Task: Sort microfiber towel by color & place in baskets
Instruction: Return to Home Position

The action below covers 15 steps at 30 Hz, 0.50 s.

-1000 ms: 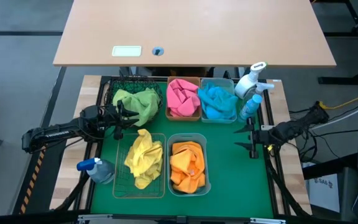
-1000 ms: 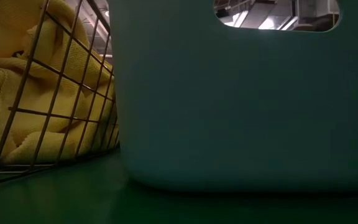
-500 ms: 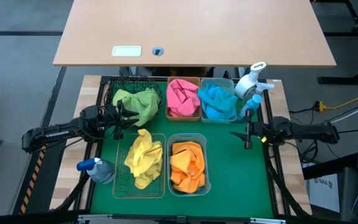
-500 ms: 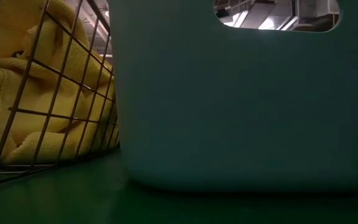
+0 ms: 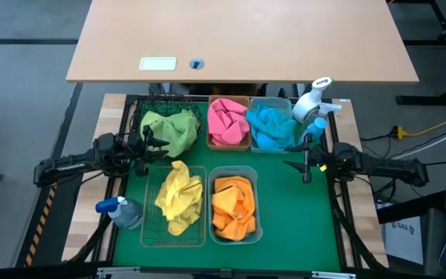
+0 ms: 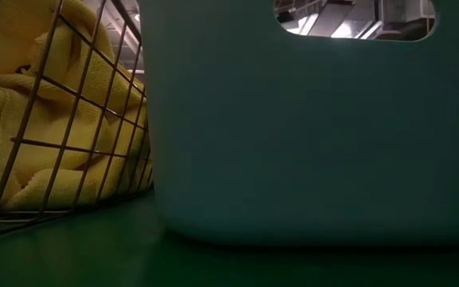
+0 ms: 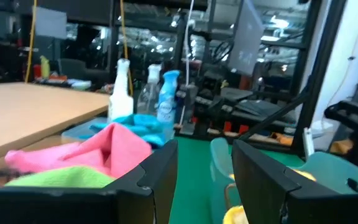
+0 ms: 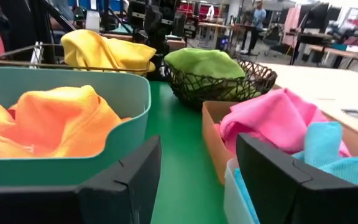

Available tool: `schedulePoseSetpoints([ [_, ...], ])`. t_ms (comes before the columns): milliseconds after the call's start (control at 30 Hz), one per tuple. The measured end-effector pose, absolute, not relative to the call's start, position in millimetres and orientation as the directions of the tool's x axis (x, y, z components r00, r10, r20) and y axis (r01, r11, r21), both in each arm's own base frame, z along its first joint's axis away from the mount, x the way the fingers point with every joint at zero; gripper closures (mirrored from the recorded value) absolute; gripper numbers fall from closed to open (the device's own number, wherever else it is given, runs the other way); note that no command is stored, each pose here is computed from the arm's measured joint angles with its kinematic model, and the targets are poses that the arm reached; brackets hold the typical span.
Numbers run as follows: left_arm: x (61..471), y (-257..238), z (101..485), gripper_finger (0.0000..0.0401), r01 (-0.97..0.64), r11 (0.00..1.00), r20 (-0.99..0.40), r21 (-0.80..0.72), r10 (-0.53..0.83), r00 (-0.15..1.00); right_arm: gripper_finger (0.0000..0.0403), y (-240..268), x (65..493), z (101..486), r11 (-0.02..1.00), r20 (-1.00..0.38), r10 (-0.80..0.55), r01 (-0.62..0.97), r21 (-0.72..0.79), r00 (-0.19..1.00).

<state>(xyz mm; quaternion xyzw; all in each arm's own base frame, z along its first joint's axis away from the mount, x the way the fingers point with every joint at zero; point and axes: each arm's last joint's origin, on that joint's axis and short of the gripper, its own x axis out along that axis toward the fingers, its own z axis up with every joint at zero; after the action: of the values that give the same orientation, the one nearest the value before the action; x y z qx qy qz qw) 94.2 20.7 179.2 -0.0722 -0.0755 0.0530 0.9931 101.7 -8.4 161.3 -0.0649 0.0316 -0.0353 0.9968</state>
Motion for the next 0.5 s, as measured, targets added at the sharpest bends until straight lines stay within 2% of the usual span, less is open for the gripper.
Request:
schedulePoseSetpoints([
  [133, 94.2, 18.8, 180.6, 0.0255, -0.073, 0.986, 0.158, -0.149, 0.096, 0.983, 0.0194, -8.5, 102.6, 160.0, 0.994, -0.074, -0.074, 0.068, -0.082, 0.995],
  [500, 94.5, 17.7, 180.2, 0.0255, -0.062, 0.987, 0.153, -0.15, 0.085, 0.985, 0.0194, -8.8, 103.2, 159.0, 0.994, -0.086, -0.082, 0.075, -0.082, 0.993],
])
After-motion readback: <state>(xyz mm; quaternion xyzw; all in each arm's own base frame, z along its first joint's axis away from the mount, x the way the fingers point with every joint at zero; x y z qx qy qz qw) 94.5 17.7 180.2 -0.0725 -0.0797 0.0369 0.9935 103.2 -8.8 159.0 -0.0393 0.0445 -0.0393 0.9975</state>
